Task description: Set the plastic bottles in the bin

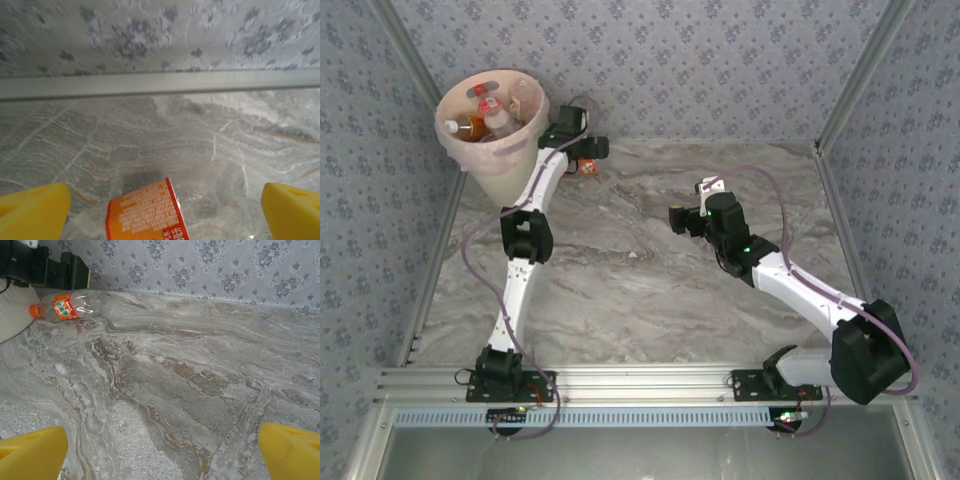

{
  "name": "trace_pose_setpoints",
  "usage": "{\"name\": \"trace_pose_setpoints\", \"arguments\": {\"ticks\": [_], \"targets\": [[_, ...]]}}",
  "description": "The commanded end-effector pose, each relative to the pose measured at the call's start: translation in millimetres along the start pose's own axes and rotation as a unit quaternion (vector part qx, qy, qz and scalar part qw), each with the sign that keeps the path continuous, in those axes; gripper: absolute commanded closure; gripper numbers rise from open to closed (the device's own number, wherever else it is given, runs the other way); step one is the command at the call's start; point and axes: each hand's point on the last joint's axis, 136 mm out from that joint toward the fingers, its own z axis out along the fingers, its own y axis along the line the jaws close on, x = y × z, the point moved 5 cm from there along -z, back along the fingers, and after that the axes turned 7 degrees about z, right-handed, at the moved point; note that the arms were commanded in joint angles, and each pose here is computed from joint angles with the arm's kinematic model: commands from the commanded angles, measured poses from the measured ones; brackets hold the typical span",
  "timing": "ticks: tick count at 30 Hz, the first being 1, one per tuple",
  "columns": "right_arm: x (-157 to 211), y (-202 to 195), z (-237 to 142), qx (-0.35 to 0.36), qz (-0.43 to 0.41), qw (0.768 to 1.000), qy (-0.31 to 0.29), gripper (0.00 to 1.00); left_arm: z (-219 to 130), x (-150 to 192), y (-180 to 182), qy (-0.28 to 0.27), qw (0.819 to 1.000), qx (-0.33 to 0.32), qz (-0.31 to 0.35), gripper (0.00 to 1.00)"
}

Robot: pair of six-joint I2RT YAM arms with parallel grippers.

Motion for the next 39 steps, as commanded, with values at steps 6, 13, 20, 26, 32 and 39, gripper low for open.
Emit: {"name": "trace_pose_setpoints", "arguments": {"ticks": [6, 13, 20, 26, 32, 39], "targets": [[-22, 2, -2, 0.001, 0.021, 0.999, -0.030, 0.00, -8, 28, -27, 0.073, 0.995, 0.061, 0.017, 0.02], [-22, 2, -5, -0.001, 0.022, 0.999, -0.033, 0.00, -50, 42, -58, 0.102, 0.991, 0.081, 0.031, 0.02], [-23, 3, -6, -0.004, 0.022, 0.999, -0.034, 0.00, -104, 64, -80, 0.108, 0.988, 0.108, 0.021, 0.02], [-23, 4, -5, -0.005, 0.024, 0.999, -0.036, 0.00, -153, 79, -92, 0.091, 0.983, 0.147, 0.065, 0.02], [-26, 5, -5, -0.009, 0.026, 0.999, -0.042, 0.00, -137, 94, -75, 0.096, 0.948, 0.088, 0.290, 0.02], [-25, 2, -10, -0.001, 0.028, 0.999, -0.044, 0.00, -107, 104, -71, 0.139, 0.880, 0.102, 0.443, 0.02]]}}
